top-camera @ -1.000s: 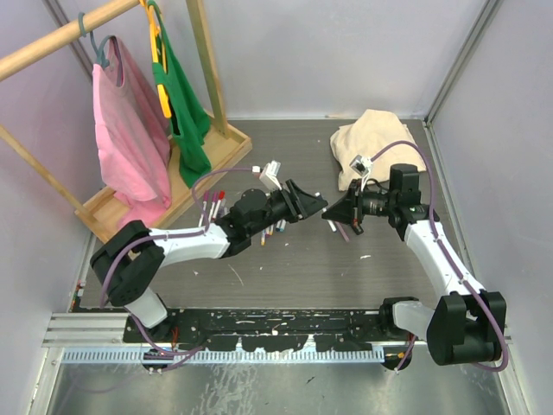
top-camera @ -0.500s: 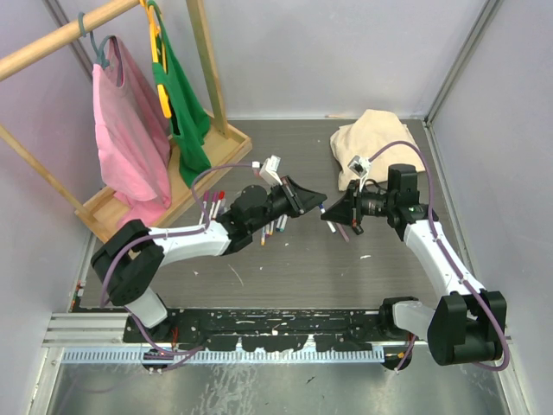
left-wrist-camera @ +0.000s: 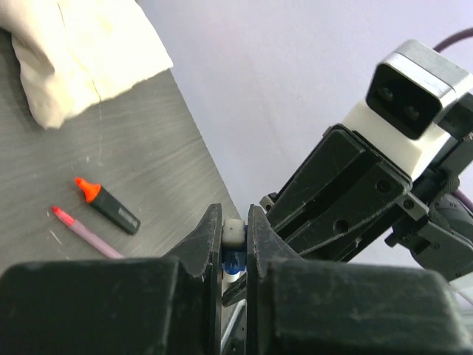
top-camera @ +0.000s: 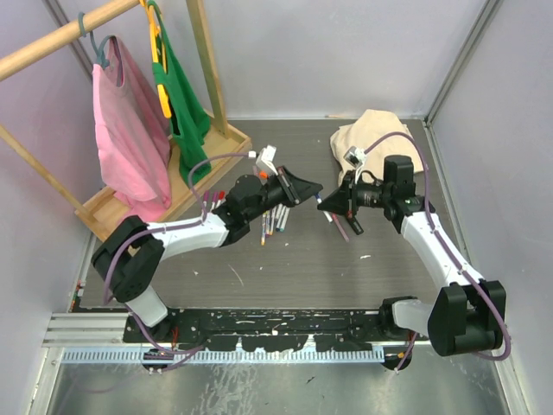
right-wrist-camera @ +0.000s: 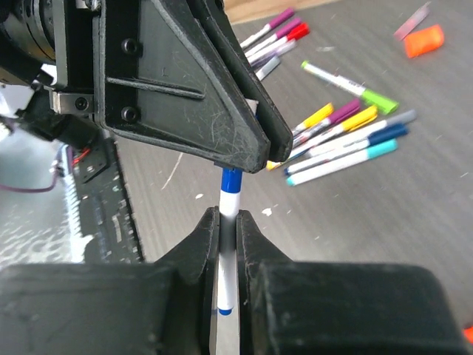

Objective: Open the pen caps
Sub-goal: Open the pen cap from the pen.

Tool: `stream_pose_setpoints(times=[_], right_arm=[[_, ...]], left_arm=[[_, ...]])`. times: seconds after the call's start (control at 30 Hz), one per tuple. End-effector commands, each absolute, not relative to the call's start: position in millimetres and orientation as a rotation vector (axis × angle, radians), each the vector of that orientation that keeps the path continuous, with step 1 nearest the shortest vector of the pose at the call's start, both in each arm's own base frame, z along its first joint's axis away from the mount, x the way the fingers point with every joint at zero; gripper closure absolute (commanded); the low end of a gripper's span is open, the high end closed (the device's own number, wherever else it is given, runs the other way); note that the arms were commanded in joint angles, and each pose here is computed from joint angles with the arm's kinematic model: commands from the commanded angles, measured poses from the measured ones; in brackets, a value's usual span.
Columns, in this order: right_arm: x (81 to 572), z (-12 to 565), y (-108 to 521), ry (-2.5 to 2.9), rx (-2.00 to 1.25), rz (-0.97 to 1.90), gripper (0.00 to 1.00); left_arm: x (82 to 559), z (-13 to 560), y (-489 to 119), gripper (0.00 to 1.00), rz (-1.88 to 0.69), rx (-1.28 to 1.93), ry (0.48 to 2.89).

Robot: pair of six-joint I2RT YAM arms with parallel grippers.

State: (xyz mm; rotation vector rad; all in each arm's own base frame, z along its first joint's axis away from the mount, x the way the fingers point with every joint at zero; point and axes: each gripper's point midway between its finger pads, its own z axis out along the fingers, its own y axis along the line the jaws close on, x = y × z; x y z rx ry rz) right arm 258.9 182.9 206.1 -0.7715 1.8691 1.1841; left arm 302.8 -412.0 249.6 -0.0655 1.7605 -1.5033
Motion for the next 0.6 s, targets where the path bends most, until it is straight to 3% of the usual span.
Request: stream_pose_setpoints(times=[0.0,0.23,0.4,0.57], right_arm=[[253.4,194.9,188.5,1.932,-0.822,1.179,0.99],[266.5,178.8,184.0,2.036,-0.79,1.103,0.99],[280.5,168.9,173.7,2.093,-0.747,0.983,0.99],[313.0,154.4,139.5,2.155,-0.699,0.655,0.99]], left_arm=[[391.8,370.6,-344.1,1.0,-1.399,-0.256,1.317],[421.6,396.0,-313.6,1.0,-1.298,-0.281,1.239],[425.6,367.1,-291.9,1.0,-1.234,-0.317,1.286],[412.3,322.7,-289.8,1.0,-1.234,-0.246,1.425]])
